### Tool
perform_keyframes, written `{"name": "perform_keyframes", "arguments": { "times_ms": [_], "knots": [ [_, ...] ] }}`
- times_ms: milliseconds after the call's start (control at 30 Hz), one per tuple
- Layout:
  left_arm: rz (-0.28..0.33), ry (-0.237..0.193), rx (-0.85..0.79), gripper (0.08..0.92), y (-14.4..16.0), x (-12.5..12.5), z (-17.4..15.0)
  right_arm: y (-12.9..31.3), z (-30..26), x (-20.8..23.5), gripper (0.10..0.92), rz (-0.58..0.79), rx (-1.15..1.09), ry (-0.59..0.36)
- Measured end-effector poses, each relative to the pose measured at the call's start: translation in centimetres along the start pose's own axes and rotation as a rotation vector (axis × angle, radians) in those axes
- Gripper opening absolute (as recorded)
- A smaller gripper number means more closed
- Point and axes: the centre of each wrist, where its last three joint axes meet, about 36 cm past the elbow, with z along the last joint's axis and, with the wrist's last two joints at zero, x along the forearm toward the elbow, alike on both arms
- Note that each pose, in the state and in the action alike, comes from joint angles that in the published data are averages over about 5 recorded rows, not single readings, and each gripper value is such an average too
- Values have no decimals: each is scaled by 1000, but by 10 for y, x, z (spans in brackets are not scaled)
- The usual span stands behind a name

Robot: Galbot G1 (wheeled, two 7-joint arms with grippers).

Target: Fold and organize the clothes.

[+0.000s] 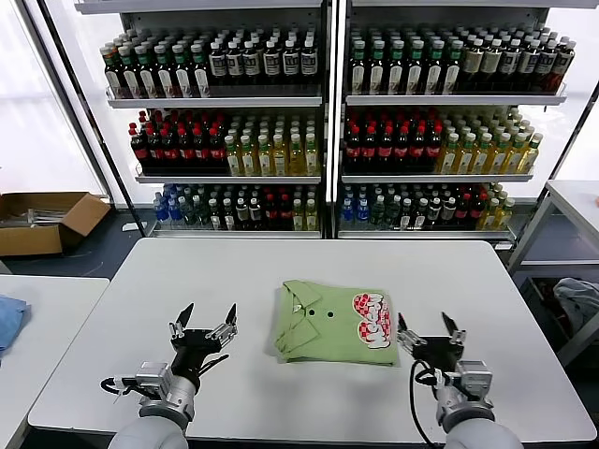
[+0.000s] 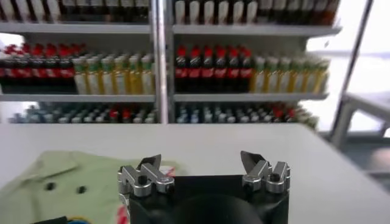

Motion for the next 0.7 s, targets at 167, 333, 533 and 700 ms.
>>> {"name": "perform_keyframes", "arguments": {
  "times_ms": [167, 333, 533, 700],
  "knots": [
    [-8, -33, -8, 823, 1, -2, 2, -17, 3, 9, 823, 79, 61, -34],
    [-16, -50, -18, 823, 3, -3, 5, -22, 0, 16, 823, 109, 87, -58],
    [-29, -60, -32, 823, 8, -4, 7, -24, -2, 18, 823, 125, 110, -71],
    [-41, -66, -34, 823, 12, -4, 10, -28, -1, 18, 823, 136, 125, -75]
  ]
}}
